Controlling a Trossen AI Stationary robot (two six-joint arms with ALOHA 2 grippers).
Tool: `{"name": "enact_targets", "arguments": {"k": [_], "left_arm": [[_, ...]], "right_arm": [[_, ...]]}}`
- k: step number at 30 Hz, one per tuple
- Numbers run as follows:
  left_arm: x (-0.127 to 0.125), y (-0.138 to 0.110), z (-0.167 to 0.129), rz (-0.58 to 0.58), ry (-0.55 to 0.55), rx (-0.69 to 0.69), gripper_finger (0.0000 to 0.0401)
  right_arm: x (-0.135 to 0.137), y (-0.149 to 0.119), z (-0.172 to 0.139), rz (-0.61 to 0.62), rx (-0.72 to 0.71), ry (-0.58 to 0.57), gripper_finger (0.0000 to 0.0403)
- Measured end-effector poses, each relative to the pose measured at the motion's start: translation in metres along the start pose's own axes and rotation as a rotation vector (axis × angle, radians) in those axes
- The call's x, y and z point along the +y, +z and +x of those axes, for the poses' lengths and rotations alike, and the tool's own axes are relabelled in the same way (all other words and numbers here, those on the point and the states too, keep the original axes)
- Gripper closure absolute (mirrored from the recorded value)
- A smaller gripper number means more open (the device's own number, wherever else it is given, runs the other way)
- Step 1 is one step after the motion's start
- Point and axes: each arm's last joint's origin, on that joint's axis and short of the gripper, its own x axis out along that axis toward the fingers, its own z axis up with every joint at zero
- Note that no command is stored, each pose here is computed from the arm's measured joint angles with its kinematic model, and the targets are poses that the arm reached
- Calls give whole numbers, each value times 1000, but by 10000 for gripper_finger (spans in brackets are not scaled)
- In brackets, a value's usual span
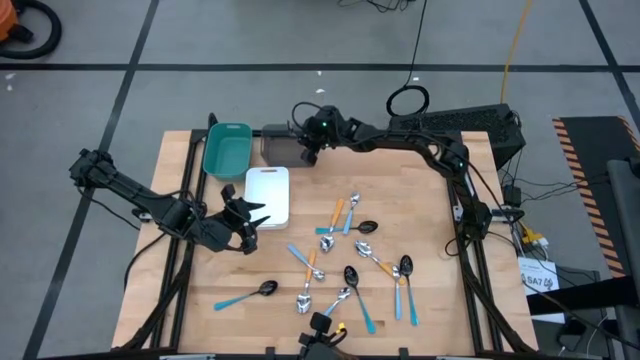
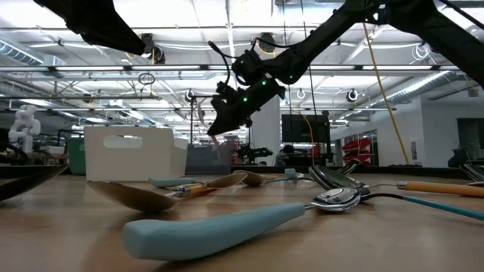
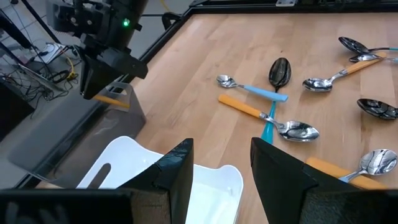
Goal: Sort silverware by color (type)
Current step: Put the top right orange spoon into the black bin, then put the middle left light blue spoon into the white bin
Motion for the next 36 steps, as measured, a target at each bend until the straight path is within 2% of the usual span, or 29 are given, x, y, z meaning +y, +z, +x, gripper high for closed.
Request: {"name": "enact_targets", "arguments": {"k": [10, 21, 36], "left_arm": [[0, 0, 0, 2, 1, 2, 242], [0, 0, 0, 3, 1, 3, 242], [0, 0, 0, 3, 1, 2, 242]], "right_arm": [[-2, -16, 13, 6, 58, -18, 345], [-2, -17, 12, 5, 67, -21, 344], [-2, -16, 8, -12, 94, -66, 259]]}}
